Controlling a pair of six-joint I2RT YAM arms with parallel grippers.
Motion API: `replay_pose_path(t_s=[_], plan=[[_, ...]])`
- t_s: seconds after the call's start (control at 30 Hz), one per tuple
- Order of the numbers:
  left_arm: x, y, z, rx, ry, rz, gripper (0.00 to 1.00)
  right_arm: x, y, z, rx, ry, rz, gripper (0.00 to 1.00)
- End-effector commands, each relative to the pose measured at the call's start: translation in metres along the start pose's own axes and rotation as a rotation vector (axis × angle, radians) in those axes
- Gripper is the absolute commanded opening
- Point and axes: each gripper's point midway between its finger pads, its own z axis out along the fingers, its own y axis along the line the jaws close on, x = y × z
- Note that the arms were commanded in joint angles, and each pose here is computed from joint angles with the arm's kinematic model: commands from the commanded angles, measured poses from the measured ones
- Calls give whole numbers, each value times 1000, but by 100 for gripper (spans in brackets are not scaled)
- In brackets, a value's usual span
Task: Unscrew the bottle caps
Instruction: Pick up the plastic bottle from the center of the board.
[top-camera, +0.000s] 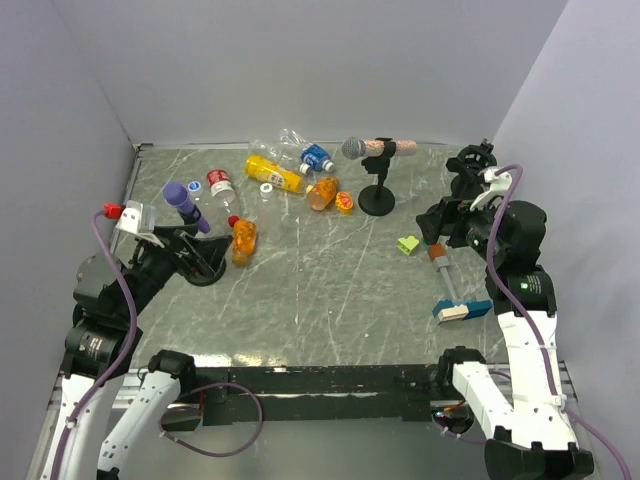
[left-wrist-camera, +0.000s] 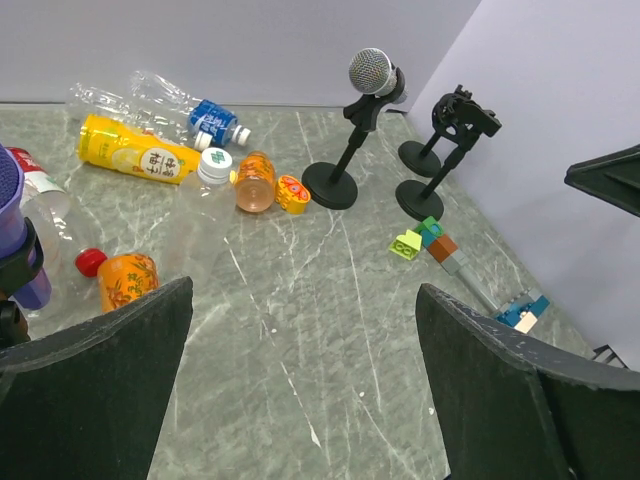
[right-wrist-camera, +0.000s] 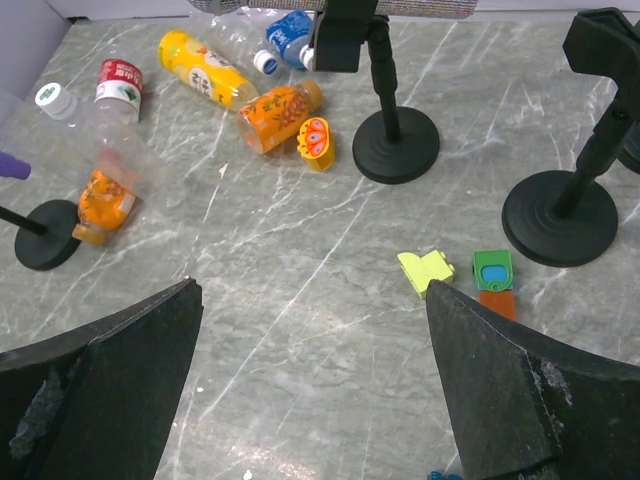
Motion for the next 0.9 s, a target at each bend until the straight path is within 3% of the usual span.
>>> replay_pose_path(t_s=[0.0, 0.53, 0.63, 0.77, 0.87], plan=[[-8, -8, -4, 26, -21, -6, 97, -10, -1, 1, 13, -41, -12, 99], [2, -13, 1, 64, 35, -31, 97, -5, 0, 4, -11, -30, -34, 99], [11, -19, 8, 106, 91, -62, 97, 3, 15, 3, -132, -23, -156, 99], [17, -20, 14, 118, 133, -75, 97, 31, 66, -14, -511, -12, -392, 99], [20, -23, 18, 136, 153, -89, 97, 42, 72, -16, -574, 10, -400, 99]])
